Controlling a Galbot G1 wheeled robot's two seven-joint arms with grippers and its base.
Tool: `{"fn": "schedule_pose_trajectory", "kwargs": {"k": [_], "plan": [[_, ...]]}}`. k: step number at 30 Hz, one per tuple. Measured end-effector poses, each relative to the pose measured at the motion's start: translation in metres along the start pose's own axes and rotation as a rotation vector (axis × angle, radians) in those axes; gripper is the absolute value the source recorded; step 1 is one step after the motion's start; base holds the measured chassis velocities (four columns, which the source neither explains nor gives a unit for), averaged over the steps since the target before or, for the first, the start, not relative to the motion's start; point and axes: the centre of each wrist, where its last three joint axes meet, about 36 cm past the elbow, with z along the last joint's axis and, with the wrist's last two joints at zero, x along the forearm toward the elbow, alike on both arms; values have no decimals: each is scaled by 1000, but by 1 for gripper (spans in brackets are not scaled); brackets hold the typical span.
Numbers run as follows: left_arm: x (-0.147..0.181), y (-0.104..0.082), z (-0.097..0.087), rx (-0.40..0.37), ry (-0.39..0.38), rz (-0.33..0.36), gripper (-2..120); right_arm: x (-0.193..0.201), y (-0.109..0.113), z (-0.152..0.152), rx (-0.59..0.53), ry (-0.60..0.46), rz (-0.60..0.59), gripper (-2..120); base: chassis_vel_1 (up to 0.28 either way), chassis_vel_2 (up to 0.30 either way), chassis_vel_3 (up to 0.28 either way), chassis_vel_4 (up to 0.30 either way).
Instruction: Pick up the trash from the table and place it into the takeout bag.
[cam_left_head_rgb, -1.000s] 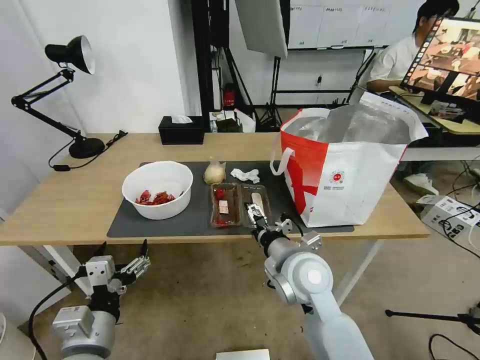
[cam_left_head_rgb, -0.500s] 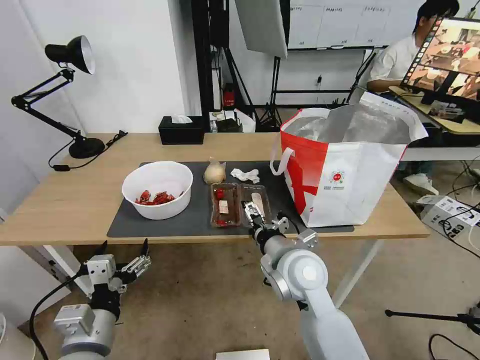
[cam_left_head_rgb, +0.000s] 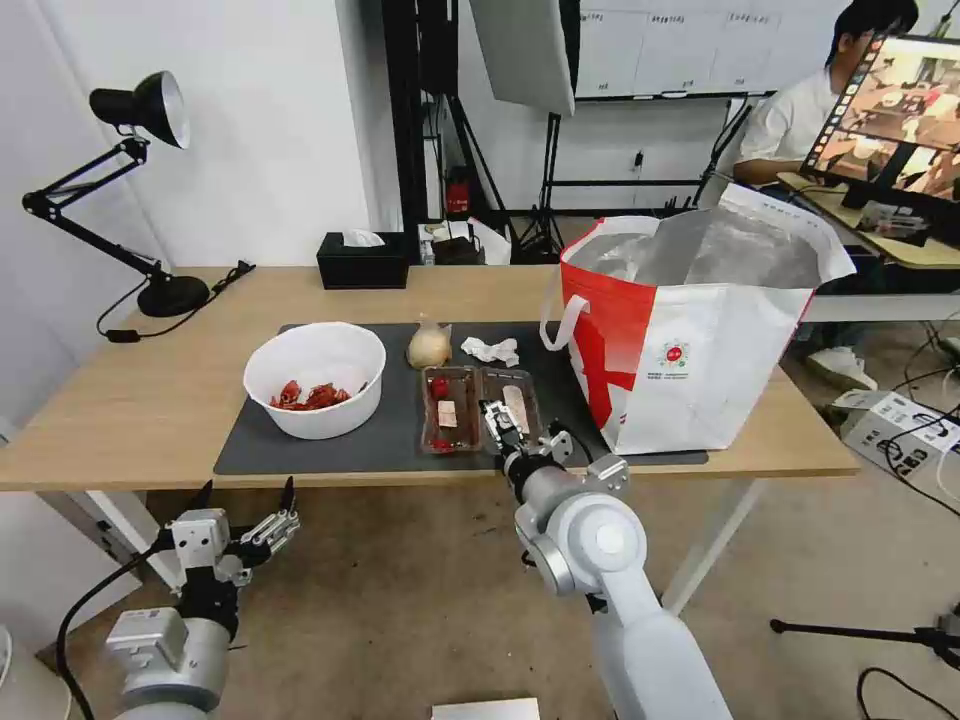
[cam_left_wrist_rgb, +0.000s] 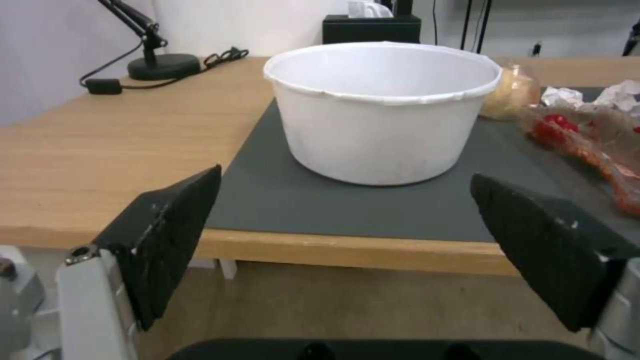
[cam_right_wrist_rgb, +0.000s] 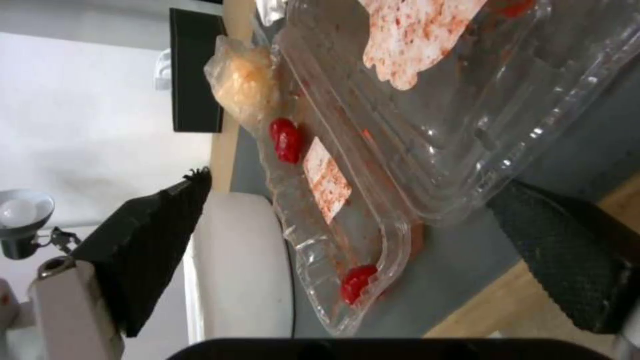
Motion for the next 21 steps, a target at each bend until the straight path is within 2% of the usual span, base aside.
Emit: {"fn": "schedule_pose_trajectory", "kwargs": {"k": [12, 21], "plan": [[2, 0, -1, 0, -7, -5, 100, -3, 6, 0, 32, -28, -19, 100, 0, 0, 0, 0], [2, 1, -1, -3, -18, -7, 100, 9, 15, 3, 127, -87, -101, 100, 0, 0, 0, 0]]}}
